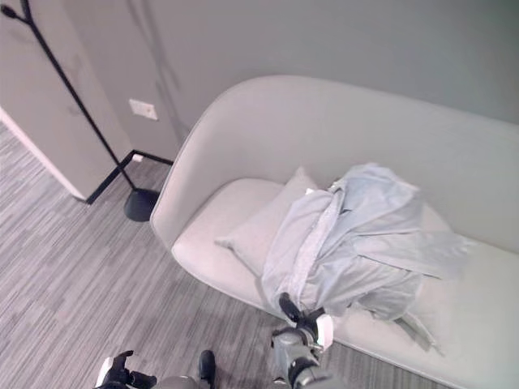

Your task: Hang the clothes on the sofa on the clothes rack.

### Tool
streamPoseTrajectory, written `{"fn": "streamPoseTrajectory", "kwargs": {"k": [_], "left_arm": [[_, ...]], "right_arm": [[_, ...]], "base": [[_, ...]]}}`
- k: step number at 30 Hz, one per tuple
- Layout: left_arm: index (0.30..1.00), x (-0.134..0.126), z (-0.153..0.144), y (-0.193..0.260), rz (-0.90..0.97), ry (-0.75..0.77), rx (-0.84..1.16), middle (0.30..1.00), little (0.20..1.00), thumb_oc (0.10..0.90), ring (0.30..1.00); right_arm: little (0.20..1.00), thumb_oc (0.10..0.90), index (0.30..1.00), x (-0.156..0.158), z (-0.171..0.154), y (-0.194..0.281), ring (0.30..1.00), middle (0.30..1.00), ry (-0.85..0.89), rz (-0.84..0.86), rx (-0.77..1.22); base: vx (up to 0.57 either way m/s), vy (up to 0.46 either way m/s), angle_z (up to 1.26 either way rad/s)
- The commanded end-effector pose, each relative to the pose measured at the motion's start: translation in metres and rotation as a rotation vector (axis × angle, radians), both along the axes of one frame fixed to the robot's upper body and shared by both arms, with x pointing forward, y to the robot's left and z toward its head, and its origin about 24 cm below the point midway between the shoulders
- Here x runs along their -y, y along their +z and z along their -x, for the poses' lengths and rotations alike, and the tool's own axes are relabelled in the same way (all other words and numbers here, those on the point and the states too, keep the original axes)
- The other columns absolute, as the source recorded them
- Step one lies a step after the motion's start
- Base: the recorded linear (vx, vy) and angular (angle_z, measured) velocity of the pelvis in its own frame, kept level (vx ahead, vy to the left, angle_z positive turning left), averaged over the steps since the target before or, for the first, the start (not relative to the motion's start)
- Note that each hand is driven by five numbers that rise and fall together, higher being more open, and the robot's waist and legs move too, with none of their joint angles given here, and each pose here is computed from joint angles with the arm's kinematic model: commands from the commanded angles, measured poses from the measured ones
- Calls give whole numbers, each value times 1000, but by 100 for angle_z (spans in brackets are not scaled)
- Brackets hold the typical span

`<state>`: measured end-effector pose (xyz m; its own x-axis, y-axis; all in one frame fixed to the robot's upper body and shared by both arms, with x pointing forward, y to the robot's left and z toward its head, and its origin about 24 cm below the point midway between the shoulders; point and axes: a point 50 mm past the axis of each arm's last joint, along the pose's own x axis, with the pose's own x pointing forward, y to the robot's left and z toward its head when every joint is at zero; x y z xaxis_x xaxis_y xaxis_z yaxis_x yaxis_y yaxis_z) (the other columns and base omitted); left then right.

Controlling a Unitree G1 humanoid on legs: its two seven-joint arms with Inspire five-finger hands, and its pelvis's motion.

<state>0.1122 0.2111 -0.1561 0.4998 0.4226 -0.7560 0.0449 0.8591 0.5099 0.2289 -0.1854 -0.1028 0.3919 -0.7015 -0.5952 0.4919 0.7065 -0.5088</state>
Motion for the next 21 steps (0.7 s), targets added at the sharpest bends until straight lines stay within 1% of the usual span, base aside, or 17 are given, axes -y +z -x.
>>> {"fn": "streamPoseTrajectory", "kwargs": {"k": [1,21], "left_arm": [[900,30,-8,0,29,-46,48,900,900,800,900],[900,30,-8,0,29,-46,48,900,900,800,900]], "right_arm": [[900,800,900,-7,-26,20,900,900,-60,-20,139],[900,800,900,-7,-26,20,900,900,-60,-20,139]], "base": [[0,0,23],[0,0,3]]}}
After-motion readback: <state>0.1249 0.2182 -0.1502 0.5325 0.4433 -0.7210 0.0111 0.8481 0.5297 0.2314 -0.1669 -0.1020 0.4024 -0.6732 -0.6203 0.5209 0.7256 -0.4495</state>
